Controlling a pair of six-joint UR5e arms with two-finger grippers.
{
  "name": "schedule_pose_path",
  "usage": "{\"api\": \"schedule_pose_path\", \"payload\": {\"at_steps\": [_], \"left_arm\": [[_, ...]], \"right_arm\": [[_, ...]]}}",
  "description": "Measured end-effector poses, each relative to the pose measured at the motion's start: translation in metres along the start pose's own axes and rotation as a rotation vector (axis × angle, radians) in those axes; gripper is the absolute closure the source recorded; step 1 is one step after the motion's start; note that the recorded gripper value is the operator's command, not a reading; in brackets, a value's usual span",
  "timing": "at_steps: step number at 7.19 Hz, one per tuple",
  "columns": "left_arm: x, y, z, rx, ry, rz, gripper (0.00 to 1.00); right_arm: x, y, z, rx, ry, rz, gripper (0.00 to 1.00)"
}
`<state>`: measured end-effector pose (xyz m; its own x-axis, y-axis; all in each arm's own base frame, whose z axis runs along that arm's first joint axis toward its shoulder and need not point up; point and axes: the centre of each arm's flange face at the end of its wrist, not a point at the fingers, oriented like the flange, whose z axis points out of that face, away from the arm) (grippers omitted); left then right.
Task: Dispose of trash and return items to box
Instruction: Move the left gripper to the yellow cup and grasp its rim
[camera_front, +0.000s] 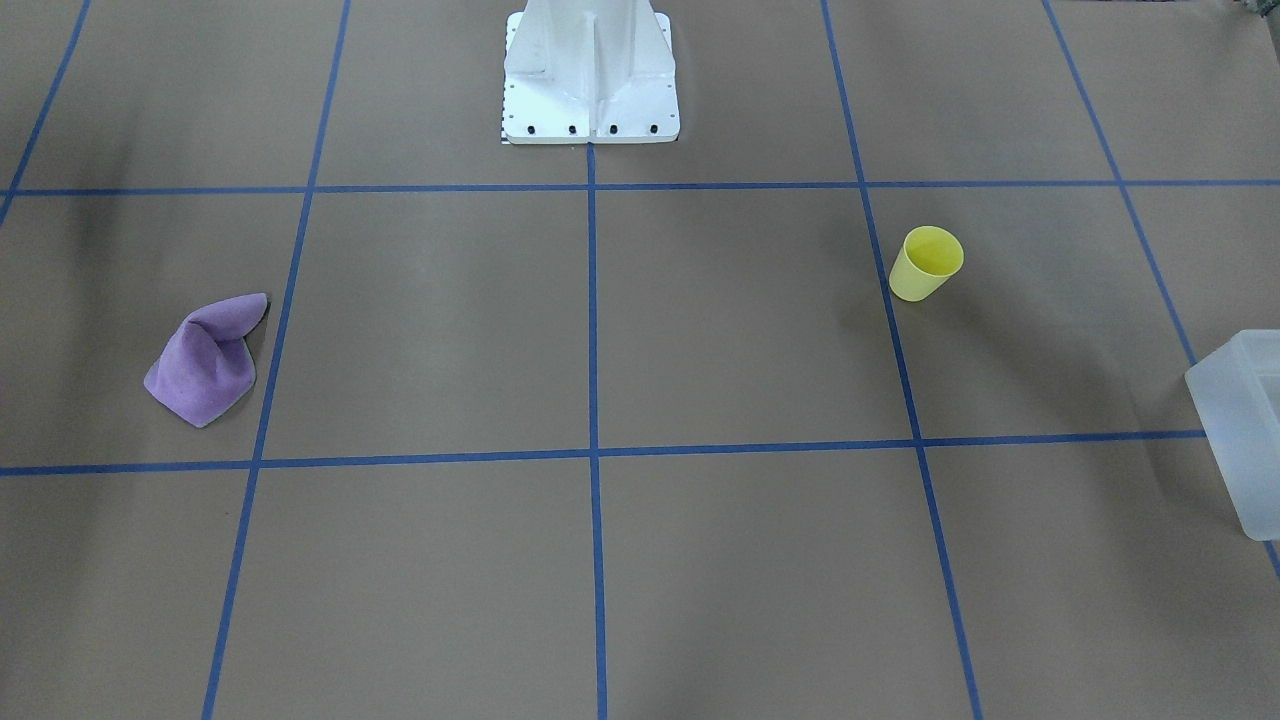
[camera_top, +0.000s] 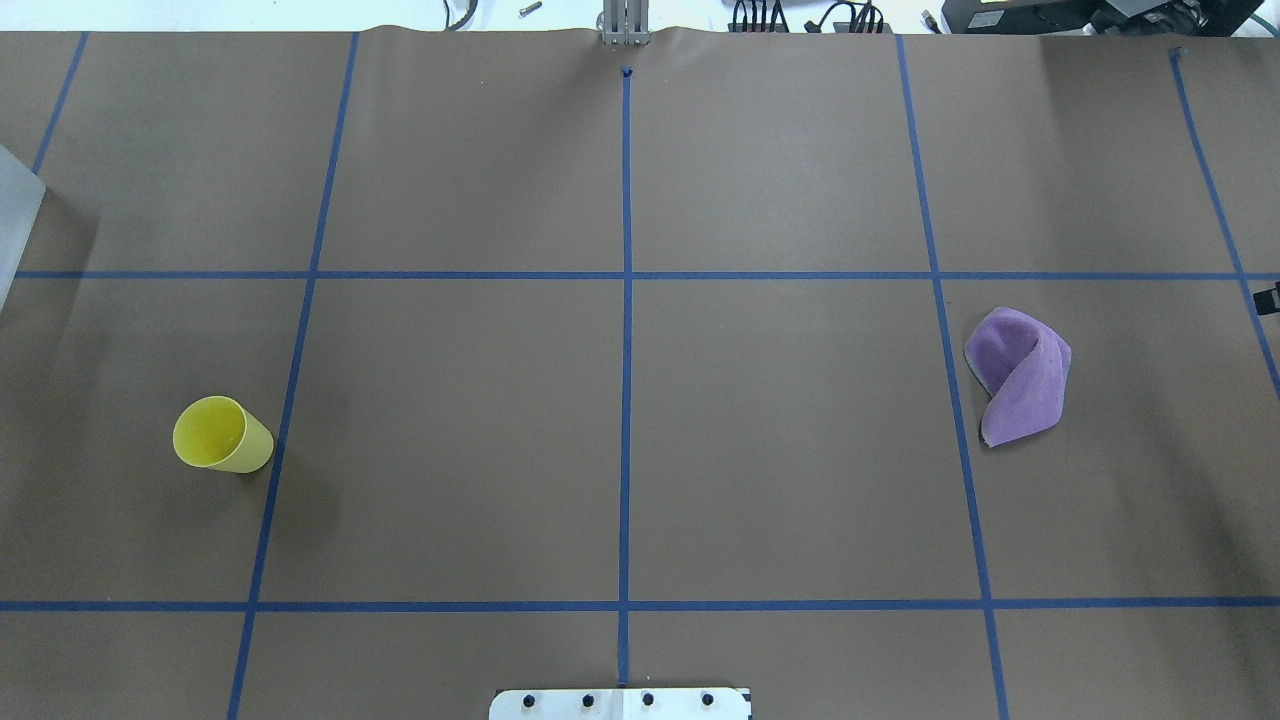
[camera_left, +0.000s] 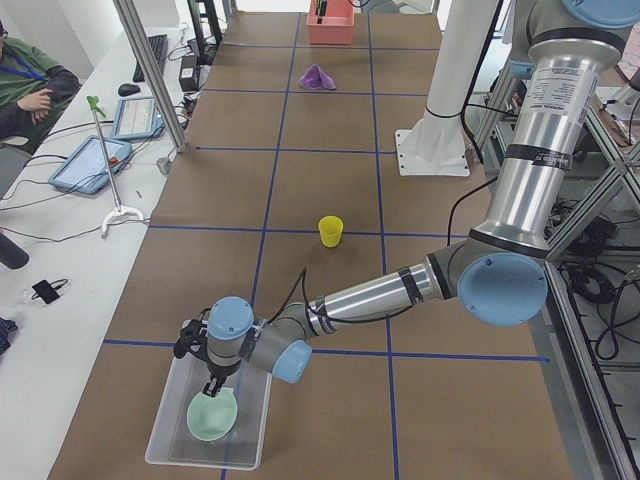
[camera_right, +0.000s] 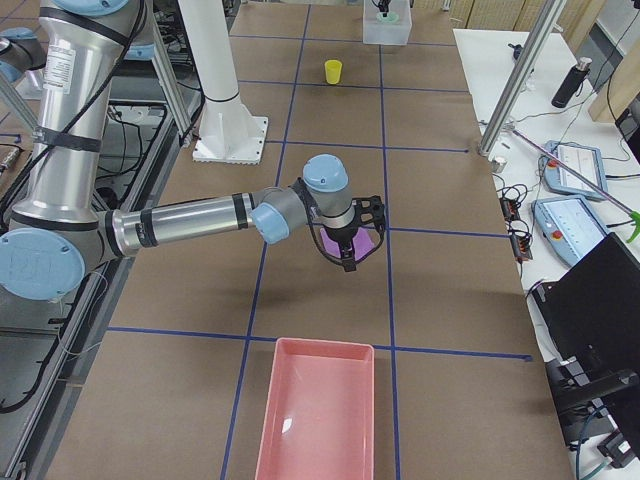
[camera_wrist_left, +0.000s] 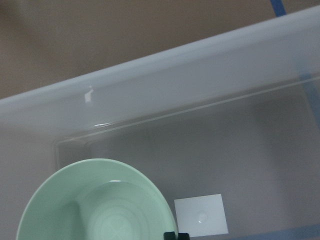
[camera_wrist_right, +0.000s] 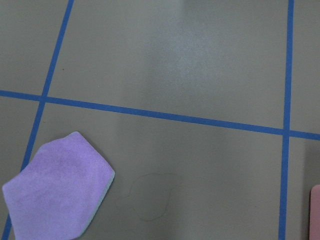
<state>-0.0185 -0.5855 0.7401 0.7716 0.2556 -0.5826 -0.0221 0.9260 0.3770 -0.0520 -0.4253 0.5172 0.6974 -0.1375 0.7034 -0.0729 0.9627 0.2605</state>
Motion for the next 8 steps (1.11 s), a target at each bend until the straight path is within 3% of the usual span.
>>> {"api": "schedule_pose_path", "payload": {"at_steps": [2, 4, 6, 8], "left_arm": [[0.054, -0.038, -0.099, -0.001, 0.085, -0.072, 0.01], [0.137, -0.038, -0.175, -0.006, 0.114, -0.192, 0.01], [0.232, -0.027, -0.173, -0.048, 0.158, -0.217, 0.01], [0.309, -0.005, -0.130, -0.054, 0.161, -0.220, 0.01]], "right_arm": [[0.000, 0.000, 0.000, 0.001, -0.001, -0.001, 0.00], [-0.001, 0.000, 0.000, 0.000, -0.002, -0.001, 0.00], [-0.001, 0.000, 0.000, 0.000, -0.002, 0.000, 0.00], [-0.001, 0.000, 0.000, -0.001, -0.002, 0.000, 0.00]]}}
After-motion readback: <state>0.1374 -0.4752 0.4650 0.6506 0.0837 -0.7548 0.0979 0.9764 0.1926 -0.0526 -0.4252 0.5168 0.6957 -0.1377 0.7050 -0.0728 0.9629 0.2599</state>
